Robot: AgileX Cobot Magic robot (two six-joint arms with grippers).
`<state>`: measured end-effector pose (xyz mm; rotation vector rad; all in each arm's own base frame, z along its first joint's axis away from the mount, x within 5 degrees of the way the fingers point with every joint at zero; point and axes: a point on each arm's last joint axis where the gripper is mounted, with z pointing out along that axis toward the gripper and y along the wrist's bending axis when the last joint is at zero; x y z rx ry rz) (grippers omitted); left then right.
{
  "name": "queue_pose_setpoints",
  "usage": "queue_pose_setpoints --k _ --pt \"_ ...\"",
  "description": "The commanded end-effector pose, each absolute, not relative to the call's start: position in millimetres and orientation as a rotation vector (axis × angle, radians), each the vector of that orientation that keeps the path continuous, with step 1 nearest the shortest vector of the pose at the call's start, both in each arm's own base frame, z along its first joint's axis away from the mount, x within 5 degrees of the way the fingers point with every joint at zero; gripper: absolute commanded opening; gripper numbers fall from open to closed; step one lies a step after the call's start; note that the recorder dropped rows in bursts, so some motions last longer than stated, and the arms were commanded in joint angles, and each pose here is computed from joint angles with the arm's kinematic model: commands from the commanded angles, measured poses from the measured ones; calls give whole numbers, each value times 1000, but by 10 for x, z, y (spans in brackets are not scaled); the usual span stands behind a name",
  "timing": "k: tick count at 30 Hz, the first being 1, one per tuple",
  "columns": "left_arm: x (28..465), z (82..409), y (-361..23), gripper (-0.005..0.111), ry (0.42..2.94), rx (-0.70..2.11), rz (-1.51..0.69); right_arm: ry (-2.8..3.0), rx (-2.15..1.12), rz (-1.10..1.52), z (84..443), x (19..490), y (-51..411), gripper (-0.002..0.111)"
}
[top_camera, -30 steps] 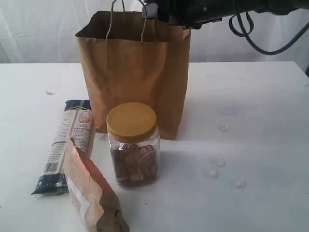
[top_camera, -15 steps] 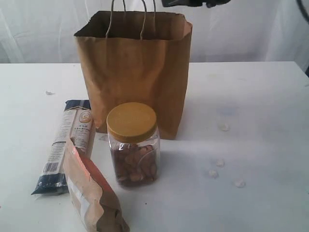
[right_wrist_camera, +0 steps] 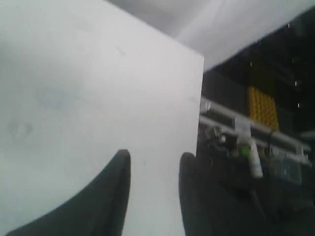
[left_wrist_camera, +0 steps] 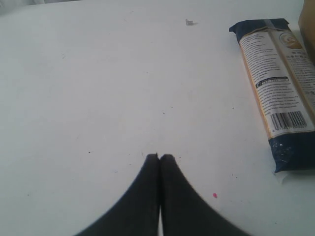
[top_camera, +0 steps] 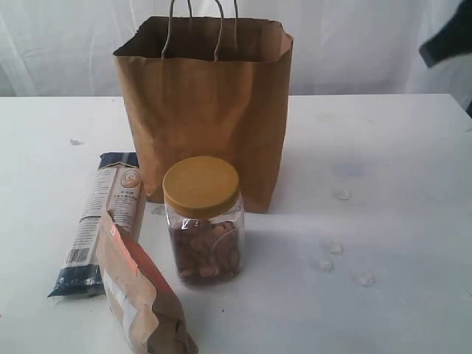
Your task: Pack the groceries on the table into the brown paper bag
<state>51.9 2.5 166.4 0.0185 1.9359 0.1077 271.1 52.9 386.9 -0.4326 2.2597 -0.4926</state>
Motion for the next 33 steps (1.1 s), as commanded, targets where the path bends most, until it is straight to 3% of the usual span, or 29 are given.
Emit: queue_pose_setpoints --k 1,6,8,10,11,17,20,26,33 --pt "517 1665 21 0 1932 18 100 2502 -411 -536 3054 2709 465 32" --pt "517 1665 21 0 1932 18 100 2724 -401 -399 2441 2477 502 31" --pt "517 1665 21 0 1932 18 100 2779 -399 -414 2320 2347 461 19" --pt "517 1665 21 0 1932 18 100 2786 -358 -397 2240 2200 418 0" --pt "517 1665 21 0 1932 18 100 2769 -304 -364 2206 2103 397 0" --pt "517 1665 21 0 1932 18 100 2389 45 5 2545 1641 329 0" --pt "517 1665 21 0 1932 18 100 2148 29 127 2706 1345 266 0" --pt "517 1665 21 0 1932 18 100 1801 18 114 2954 736 12 0" --pt "517 1665 21 0 1932 18 100 1725 110 -58 2934 338 -276 0"
